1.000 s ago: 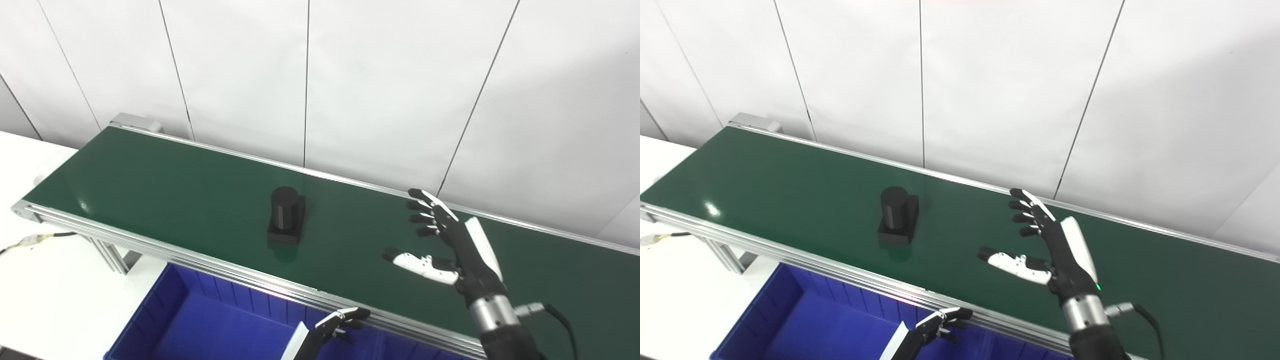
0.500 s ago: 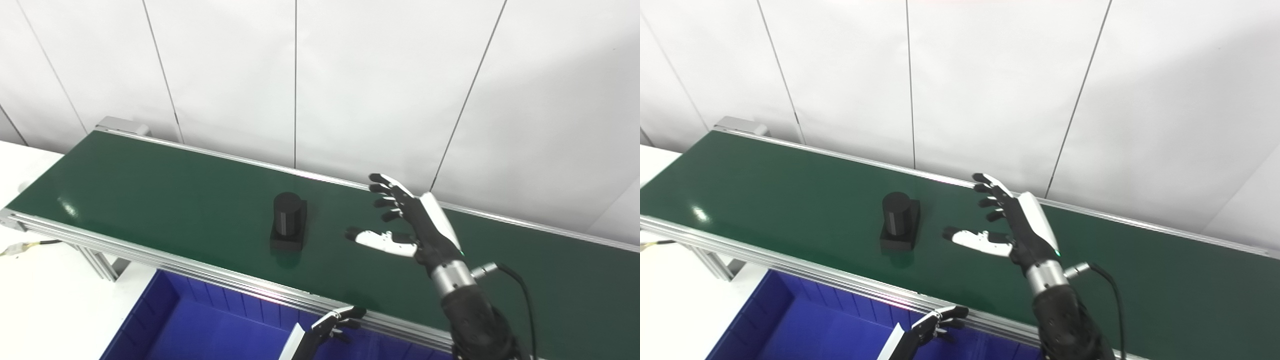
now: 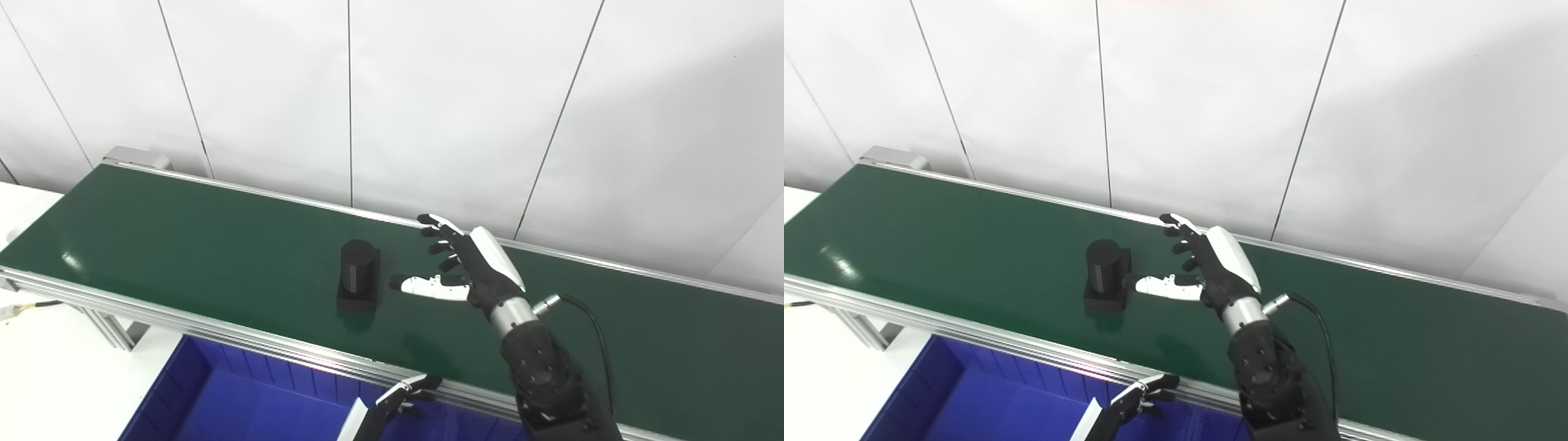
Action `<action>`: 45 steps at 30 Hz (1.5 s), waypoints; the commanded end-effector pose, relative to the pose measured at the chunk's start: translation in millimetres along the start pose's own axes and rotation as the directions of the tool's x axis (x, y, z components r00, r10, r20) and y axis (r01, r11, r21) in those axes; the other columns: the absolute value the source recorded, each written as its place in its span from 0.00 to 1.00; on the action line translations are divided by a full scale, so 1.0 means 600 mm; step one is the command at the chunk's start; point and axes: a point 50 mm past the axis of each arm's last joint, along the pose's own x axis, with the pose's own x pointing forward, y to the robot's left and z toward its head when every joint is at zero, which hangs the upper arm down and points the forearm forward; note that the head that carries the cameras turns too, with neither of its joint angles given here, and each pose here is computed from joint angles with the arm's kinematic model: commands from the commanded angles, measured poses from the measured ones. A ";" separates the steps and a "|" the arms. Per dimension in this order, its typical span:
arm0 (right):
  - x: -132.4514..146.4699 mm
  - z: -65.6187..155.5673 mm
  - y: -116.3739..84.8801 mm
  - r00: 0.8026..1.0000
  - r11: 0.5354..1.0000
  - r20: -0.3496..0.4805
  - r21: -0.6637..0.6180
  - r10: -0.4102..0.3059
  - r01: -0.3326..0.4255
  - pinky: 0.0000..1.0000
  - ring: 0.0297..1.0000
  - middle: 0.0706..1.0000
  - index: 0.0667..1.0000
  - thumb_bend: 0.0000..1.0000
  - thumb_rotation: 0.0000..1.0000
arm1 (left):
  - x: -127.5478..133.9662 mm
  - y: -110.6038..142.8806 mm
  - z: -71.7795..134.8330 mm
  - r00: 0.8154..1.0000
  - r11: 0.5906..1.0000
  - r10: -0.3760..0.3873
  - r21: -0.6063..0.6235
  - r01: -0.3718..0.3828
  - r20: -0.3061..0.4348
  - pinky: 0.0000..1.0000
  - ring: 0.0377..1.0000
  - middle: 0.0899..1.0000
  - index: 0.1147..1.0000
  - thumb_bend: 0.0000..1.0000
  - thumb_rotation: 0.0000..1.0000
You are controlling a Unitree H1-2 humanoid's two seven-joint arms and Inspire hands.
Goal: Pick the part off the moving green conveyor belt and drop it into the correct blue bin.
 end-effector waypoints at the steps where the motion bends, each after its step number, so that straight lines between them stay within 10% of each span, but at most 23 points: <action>1: 0.023 0.045 -0.015 0.998 0.999 0.059 -0.033 -0.026 0.028 0.66 0.81 0.88 0.90 0.77 0.46 | 0.014 0.001 0.016 0.997 1.000 0.012 -0.010 -0.011 0.077 0.66 0.75 0.79 0.78 0.81 0.33; 36: 0.133 -0.006 0.047 0.998 0.975 -0.045 -0.214 0.043 -0.051 0.81 0.93 0.98 0.97 0.91 0.40 | 0.006 -0.019 0.028 0.991 1.000 0.004 0.009 -0.005 0.133 0.68 0.74 0.76 0.78 0.81 0.36; 45: 0.137 -0.028 0.066 0.998 0.987 0.000 -0.150 0.062 -0.061 0.63 0.80 0.87 0.81 0.77 0.21 | 0.004 -0.021 0.030 0.991 1.000 0.008 0.004 -0.008 0.132 0.71 0.75 0.76 0.78 0.80 0.36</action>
